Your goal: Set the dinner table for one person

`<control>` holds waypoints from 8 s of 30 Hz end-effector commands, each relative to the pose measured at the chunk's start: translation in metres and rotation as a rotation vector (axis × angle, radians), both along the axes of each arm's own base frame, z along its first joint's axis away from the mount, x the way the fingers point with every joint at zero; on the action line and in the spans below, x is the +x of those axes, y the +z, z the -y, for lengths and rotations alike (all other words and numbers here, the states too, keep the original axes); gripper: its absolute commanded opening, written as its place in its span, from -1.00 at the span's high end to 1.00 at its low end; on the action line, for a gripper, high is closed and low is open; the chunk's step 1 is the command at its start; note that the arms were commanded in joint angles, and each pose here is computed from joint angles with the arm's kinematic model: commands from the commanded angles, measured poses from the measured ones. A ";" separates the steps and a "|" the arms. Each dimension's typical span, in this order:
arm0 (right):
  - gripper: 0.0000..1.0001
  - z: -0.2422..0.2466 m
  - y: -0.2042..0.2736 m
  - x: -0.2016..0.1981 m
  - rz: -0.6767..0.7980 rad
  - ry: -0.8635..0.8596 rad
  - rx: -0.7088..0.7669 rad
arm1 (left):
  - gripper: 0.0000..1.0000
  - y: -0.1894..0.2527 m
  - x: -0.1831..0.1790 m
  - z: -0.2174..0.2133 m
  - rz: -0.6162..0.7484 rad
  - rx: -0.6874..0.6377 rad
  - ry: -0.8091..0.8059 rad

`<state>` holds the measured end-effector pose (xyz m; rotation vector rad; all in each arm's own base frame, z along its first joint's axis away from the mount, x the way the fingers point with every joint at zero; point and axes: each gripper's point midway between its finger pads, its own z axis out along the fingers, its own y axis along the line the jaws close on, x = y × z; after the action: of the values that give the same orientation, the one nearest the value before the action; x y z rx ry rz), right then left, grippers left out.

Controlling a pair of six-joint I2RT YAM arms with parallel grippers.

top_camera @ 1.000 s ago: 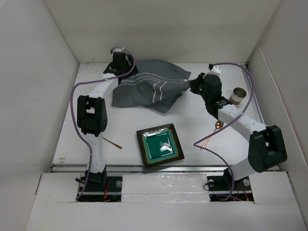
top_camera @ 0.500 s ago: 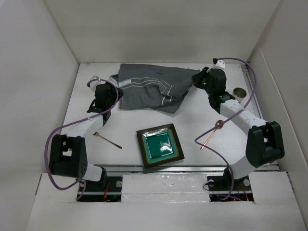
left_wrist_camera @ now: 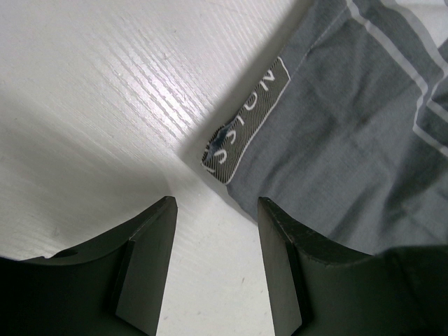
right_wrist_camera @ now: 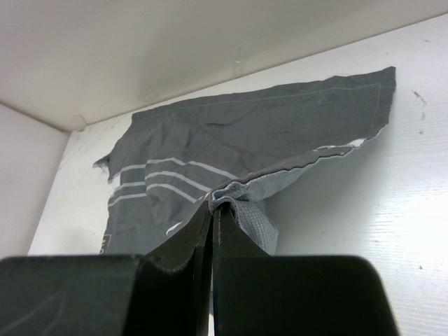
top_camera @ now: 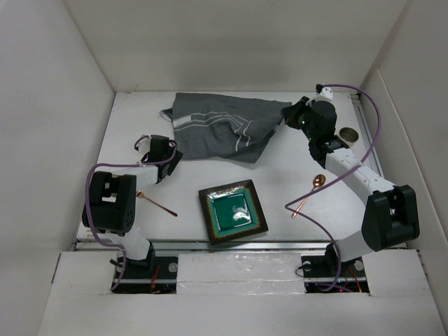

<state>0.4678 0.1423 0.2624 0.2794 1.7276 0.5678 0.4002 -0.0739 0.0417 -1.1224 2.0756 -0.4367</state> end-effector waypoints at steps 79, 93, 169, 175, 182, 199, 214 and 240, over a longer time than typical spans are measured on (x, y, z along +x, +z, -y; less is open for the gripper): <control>1.00 0.059 0.195 0.023 0.279 0.043 0.030 | 1.00 0.437 0.109 -0.041 0.872 0.044 -0.289; 1.00 0.056 -0.107 -0.017 -0.218 0.096 0.070 | 1.00 0.096 0.016 -0.039 0.420 -0.096 -0.177; 1.00 -0.147 -0.015 -0.182 -0.151 0.901 0.437 | 0.43 0.248 -0.109 0.004 0.631 0.237 -0.564; 1.00 -0.147 0.023 -0.071 -0.028 0.762 0.416 | 0.40 0.246 -0.111 0.003 0.629 0.240 -0.564; 1.00 -0.151 0.002 0.023 -0.087 0.713 0.444 | 0.40 0.243 -0.111 0.002 0.621 0.246 -0.562; 1.00 -0.137 -0.107 0.101 -0.351 0.589 0.350 | 0.39 0.240 -0.111 0.004 0.615 0.236 -0.573; -0.39 -0.108 -0.101 0.105 -0.384 0.479 0.149 | 0.35 0.196 -0.098 -0.047 0.390 0.261 -0.293; -0.48 -0.031 0.029 -0.024 -0.029 0.314 0.019 | 0.24 0.000 -0.185 -0.083 -0.540 0.102 0.124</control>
<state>0.4417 0.1813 0.2371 0.0734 1.9833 0.7724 0.2240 -0.0024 0.0458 -1.3145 2.4499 -0.0718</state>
